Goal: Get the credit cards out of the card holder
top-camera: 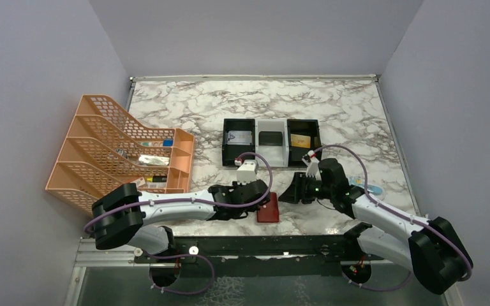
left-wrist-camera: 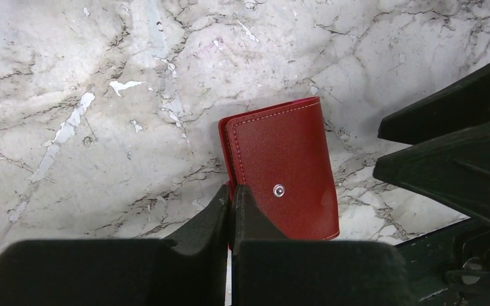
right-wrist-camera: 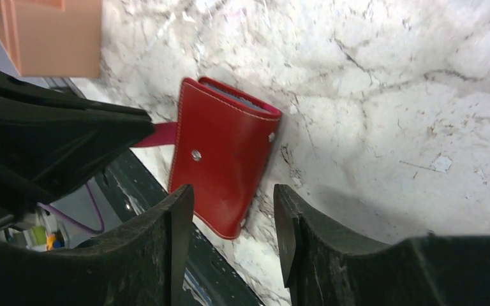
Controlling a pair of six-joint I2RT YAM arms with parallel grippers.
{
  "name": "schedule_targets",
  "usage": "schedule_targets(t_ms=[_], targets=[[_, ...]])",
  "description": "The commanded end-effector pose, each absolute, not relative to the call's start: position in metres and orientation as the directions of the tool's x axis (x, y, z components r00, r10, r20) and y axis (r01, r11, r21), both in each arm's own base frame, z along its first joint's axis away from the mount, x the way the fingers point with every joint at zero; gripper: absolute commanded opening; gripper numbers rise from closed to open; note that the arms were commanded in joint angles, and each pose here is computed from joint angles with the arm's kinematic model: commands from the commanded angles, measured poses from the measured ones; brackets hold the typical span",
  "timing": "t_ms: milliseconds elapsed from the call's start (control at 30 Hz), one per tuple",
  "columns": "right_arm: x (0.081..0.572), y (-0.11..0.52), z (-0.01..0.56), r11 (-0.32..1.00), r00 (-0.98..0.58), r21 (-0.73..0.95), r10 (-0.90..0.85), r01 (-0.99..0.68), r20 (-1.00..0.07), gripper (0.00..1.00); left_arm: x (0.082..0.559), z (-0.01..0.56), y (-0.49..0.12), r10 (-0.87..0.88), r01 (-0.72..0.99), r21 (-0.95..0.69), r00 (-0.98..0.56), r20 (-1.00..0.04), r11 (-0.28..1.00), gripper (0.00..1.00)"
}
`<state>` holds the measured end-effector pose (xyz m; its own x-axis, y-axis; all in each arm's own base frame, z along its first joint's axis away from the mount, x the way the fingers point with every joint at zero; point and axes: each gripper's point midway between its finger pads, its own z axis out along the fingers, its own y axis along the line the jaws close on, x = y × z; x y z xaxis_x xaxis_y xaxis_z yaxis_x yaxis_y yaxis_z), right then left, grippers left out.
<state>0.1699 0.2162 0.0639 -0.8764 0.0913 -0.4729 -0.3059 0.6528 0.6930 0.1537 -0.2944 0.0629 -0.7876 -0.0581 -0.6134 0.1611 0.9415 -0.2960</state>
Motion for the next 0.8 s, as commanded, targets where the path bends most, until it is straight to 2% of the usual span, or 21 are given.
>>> schedule_targets(t_ms=[0,33,100,200,433,567,633,667,767], targets=[[0.167,0.223,0.063,0.624,-0.884,0.7,0.031,-0.348,-0.467,0.5,0.161,0.078,-0.296,-0.072,0.184,-0.311,-0.747,-0.661,0.932,0.03],[0.167,0.224,0.063,0.623,-0.885,0.701,0.031,-0.346,-0.464,0.5,0.159,0.075,-0.293,-0.072,0.178,-0.308,-0.753,-0.655,0.935,0.06],[0.168,0.225,0.063,0.618,-0.888,0.707,0.031,-0.344,-0.459,0.5,0.154,0.064,-0.286,-0.071,0.161,-0.304,-0.775,-0.629,0.939,0.21],[0.167,0.226,0.061,0.612,-0.894,0.716,0.033,-0.336,-0.448,0.5,0.146,0.045,-0.278,-0.053,0.143,-0.287,-0.812,-0.581,0.947,0.31],[0.161,0.227,0.057,0.599,-0.905,0.734,0.034,-0.321,-0.424,0.5,0.144,0.033,-0.275,-0.02,0.138,-0.238,-0.827,-0.562,0.961,0.38],[0.162,0.228,0.059,0.593,-0.902,0.736,0.039,-0.326,-0.431,0.5,0.147,0.037,-0.276,-0.025,0.137,-0.237,-0.818,-0.575,0.962,0.37],[0.161,0.229,0.061,0.582,-0.901,0.741,0.033,-0.334,-0.432,0.5,0.148,0.038,-0.277,-0.026,0.139,-0.238,-0.814,-0.58,0.961,0.33],[0.161,0.23,0.062,0.58,-0.901,0.743,0.032,-0.335,-0.432,0.5,0.149,0.04,-0.278,-0.026,0.142,-0.242,-0.813,-0.582,0.96,0.3],[0.161,0.23,0.063,0.578,-0.902,0.745,0.036,-0.333,-0.431,0.5,0.151,0.046,-0.285,-0.023,0.174,-0.268,-0.8,-0.6,0.948,0.13]])
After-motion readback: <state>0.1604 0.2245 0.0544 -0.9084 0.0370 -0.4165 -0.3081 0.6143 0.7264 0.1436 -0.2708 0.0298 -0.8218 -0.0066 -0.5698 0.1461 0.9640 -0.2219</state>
